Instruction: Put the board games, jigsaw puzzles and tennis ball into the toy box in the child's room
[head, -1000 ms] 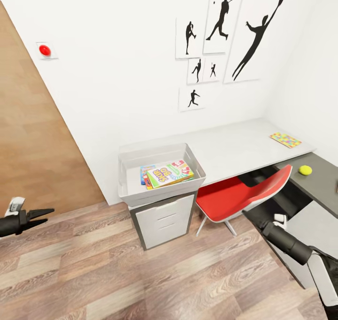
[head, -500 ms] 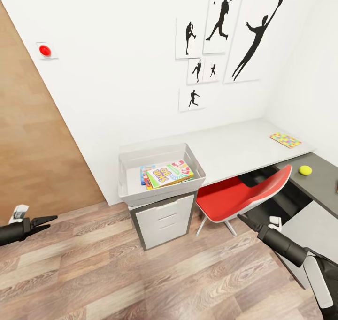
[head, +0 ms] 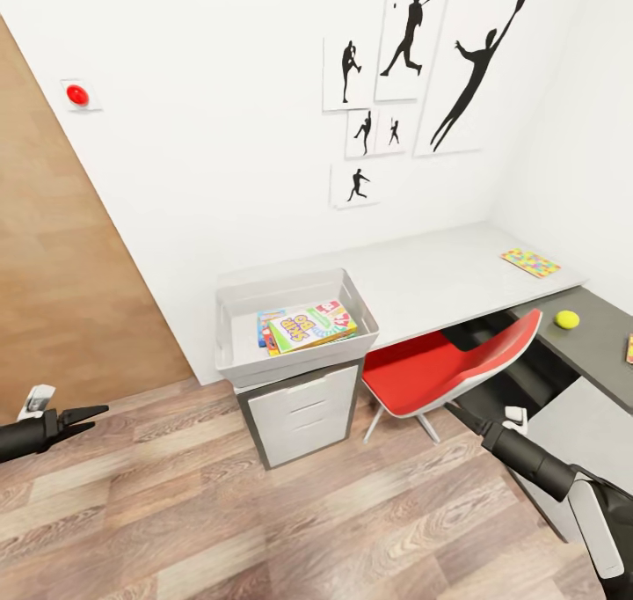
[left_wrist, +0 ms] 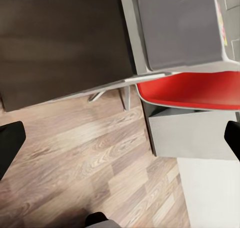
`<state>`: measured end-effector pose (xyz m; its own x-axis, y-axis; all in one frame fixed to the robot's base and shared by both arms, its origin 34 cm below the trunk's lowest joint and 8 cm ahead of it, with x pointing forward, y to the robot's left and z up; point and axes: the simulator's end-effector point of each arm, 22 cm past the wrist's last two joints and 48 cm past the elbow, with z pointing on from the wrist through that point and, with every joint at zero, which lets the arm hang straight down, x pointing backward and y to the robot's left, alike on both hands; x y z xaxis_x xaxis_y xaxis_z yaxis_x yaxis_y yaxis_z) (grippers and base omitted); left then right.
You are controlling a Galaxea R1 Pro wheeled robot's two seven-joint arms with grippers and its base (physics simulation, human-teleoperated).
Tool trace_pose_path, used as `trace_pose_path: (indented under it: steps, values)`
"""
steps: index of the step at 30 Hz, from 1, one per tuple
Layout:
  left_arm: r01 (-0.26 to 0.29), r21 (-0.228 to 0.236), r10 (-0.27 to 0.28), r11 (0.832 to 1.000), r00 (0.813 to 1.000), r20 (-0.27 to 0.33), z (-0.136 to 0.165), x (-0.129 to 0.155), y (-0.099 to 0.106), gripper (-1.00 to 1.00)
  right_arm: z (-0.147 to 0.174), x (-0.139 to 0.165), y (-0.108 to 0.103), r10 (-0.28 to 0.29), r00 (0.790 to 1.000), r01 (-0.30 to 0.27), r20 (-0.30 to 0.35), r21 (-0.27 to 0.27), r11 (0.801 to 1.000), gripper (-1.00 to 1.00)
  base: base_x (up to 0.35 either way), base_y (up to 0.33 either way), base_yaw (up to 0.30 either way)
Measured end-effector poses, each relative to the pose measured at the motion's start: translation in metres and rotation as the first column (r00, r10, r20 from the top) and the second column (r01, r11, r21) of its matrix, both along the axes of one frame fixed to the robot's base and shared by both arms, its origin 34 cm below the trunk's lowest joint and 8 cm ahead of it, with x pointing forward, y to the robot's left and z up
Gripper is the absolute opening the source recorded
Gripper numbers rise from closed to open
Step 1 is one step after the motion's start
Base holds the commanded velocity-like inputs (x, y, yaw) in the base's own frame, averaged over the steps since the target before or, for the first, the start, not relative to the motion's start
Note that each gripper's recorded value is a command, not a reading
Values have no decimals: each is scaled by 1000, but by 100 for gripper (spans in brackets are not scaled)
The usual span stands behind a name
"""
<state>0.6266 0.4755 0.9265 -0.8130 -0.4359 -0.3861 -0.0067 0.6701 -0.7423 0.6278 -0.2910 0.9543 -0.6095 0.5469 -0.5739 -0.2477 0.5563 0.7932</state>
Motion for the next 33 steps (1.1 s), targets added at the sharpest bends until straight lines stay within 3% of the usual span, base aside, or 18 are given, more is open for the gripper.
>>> trace_pose_path:
  steps: [19, 33]
  values:
    - [3, -12, -3, 1000, 999, 33, 15, 2, 2, 100, 8, 1, -1, -5, 1000, 5, 16, 5, 1000, 100, 0, -95, -119]
    - [56, -97, -46, 994, 993, 106, 49, -2, -8, 100, 16, 2, -2, -10, 999, 10, 49, -5, 1000, 100, 0, -4, -185]
